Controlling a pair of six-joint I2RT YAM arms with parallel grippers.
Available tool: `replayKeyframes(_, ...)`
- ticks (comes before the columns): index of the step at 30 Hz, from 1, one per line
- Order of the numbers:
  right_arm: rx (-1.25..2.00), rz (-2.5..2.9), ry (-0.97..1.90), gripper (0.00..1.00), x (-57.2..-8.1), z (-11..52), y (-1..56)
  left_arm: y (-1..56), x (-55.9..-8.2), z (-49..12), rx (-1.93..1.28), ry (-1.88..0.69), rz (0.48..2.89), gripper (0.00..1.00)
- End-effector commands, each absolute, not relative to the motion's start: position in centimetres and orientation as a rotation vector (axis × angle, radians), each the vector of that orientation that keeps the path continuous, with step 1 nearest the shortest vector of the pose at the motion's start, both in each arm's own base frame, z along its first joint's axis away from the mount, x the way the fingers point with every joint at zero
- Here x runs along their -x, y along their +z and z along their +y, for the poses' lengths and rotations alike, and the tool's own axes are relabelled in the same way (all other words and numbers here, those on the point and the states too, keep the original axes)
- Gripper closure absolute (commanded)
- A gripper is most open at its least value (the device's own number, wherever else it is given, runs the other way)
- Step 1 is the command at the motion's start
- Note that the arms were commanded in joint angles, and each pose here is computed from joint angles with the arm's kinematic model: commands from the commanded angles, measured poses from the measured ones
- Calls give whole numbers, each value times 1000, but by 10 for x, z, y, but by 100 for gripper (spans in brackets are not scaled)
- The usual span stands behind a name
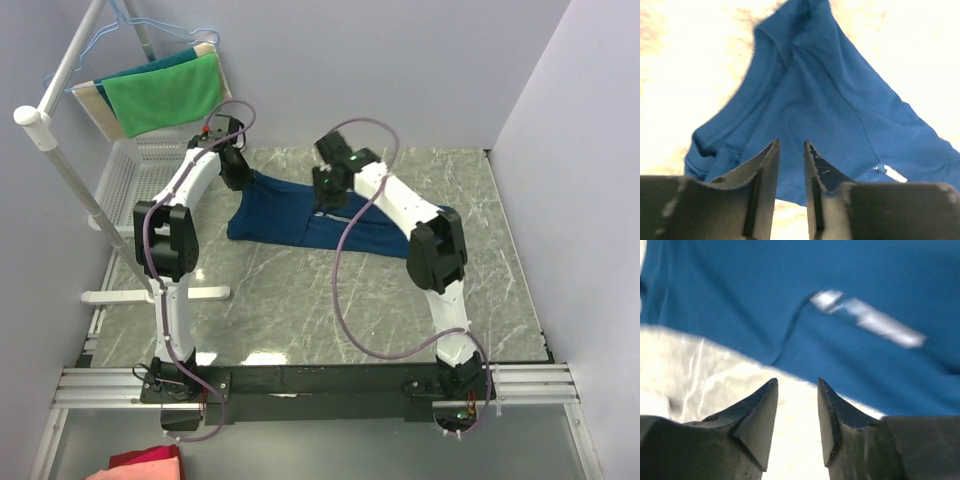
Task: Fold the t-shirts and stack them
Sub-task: Fold the tshirt
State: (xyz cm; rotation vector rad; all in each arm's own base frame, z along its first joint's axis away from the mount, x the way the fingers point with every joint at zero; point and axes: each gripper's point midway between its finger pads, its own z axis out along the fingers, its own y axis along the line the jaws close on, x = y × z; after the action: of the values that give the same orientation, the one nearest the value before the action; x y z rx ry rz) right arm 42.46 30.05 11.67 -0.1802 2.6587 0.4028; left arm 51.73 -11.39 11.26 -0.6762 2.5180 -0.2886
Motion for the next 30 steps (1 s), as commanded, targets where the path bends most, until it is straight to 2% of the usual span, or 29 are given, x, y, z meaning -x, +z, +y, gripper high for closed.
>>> replayKeyframes(1, -90, 2575, 196, 53, -468, 218, 149, 124, -511, -141, 587, -330, 2525, 66)
replayKeyframes(3, -163, 2568, 118, 46, -478, 185, 148, 119, -508, -154, 574, -339, 2540, 59)
replayKeyframes(5, -185, 2571, 49, 43, -483, 162, 144, 117, -506, -164, 560, -344, 2551, 55)
replayKeyframes(6, -200, 2570, 17, 37, -485, 151, 143, 112, -504, -173, 550, -349, 2562, 54)
replayKeyframes(8, -235, 2590, -73, 36, -489, 120, 133, 109, -501, -182, 537, -366, 2579, 53)
replayKeyframes(13, -334, 2690, -63, 35, -486, 78, 99, 85, -491, -190, 548, -308, 2645, 52)
replayKeyframes(19, -372, 2790, -98, 35, -480, 66, 71, 58, -480, -178, 641, -197, 2696, 53)
replayKeyframes(30, -441, 2908, -177, 38, -454, 55, 45, 43, -489, -171, 746, -101, 2684, 53)
